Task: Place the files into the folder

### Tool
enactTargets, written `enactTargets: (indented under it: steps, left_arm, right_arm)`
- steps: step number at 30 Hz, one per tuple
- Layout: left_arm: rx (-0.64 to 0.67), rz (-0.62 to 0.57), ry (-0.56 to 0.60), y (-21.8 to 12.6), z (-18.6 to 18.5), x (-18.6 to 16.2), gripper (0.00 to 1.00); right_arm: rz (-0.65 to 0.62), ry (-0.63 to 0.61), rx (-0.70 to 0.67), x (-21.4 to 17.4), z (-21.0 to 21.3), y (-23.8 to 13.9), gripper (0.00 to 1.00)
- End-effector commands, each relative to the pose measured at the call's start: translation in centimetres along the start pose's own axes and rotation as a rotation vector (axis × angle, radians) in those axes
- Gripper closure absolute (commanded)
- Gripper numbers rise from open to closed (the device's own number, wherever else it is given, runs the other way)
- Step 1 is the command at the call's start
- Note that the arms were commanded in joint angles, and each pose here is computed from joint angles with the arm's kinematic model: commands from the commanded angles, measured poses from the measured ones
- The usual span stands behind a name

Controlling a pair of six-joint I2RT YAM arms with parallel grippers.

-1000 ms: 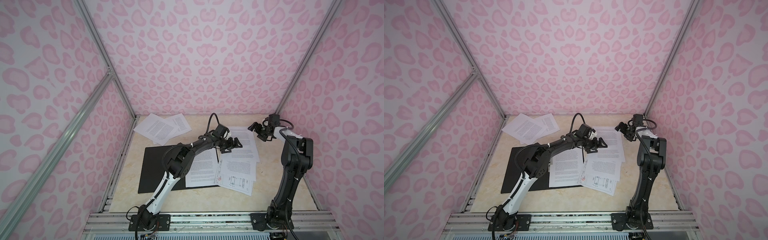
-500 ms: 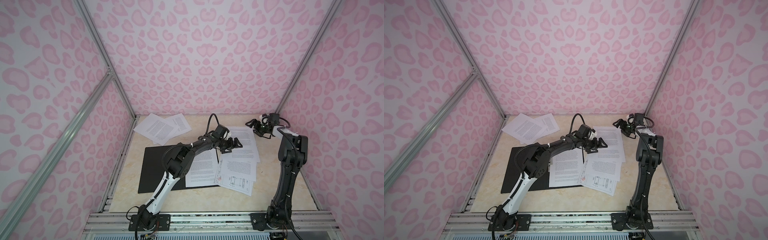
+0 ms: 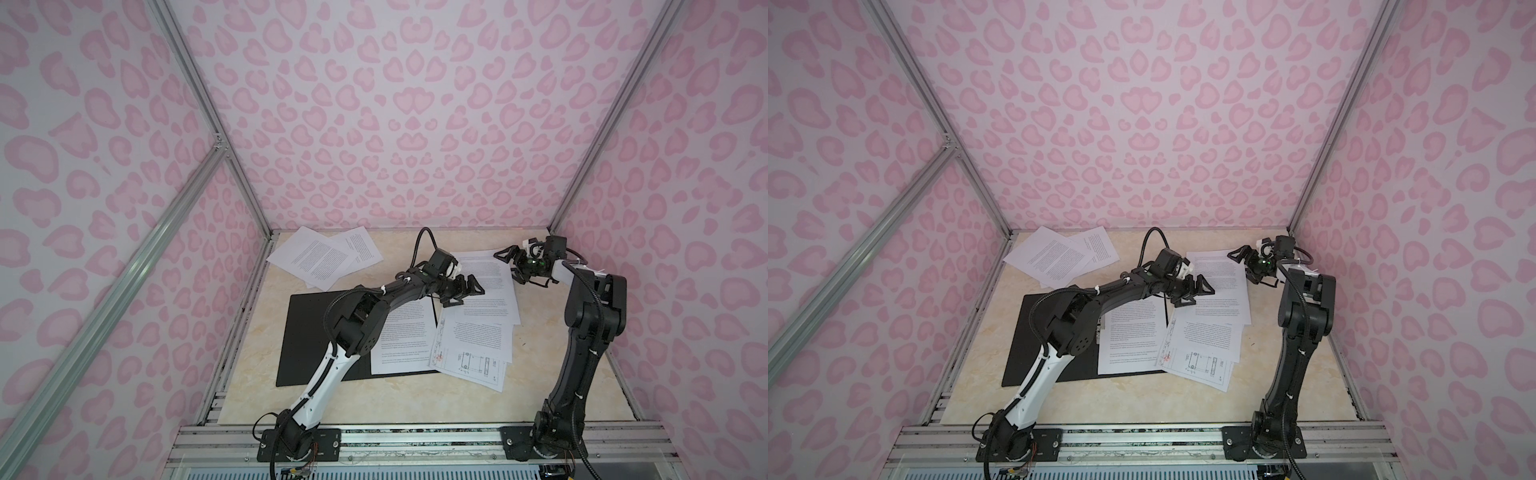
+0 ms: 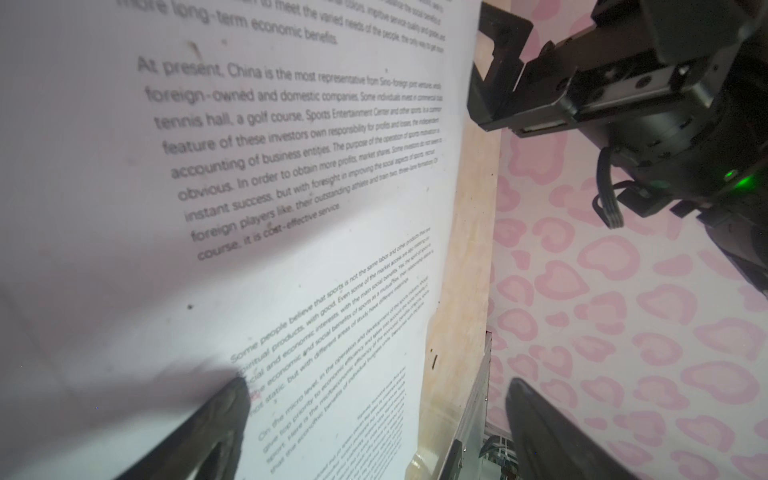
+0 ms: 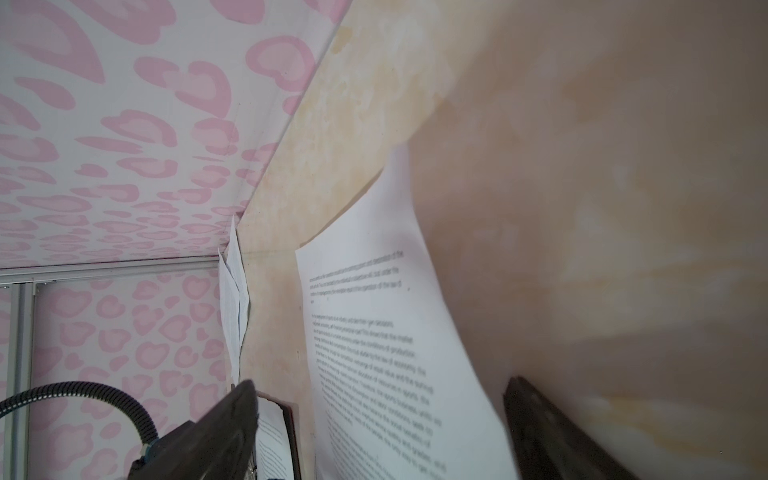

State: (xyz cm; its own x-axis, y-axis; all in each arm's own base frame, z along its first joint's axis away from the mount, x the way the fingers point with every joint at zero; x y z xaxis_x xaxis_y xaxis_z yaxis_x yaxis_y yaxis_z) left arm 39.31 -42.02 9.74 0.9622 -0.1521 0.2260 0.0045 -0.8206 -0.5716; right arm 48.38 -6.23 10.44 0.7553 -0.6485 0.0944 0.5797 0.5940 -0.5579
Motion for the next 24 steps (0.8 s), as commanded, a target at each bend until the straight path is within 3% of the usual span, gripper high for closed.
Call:
enactTargets:
  steps: [1,8,16,24]
  left_arm:
    - [0.233,0.027,-0.106,0.5,4.5,-1.7,0.02]
    - [0.237,0.030,-0.112,0.4,5.1,-1.8,0.02]
    - [0.229,0.031,-0.112,0.4,5.2,-1.7,0.02]
    - [0.235,0.030,-0.122,0.3,5.6,-1.8,0.02]
  right_arm:
    - [0.037,0.086,-0.012,-1.7,-1.1,-0.1,0.05]
    - [0.039,0.104,0.000,-3.8,-1.4,-1.2,0.05]
    - [0.020,0.089,-0.103,-5.5,-2.5,-2.1,0.22]
    - [0.005,0.070,-0.163,-6.8,-3.3,-3.0,0.24]
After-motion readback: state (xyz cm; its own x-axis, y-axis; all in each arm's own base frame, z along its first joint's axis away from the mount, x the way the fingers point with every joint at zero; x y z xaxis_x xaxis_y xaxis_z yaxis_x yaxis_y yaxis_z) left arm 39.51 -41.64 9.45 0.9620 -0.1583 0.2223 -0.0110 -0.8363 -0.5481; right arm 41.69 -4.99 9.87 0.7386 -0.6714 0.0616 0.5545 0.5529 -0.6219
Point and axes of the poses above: each gripper's point midway between its finger pads, its own y axis out along the fingers, its own z axis along the line the jaws close on, x = y × z, the point moved 9 cm from there along -y, back along the fingers, and after that the axes turned 9 degrees about y, right-handed, at the moved point
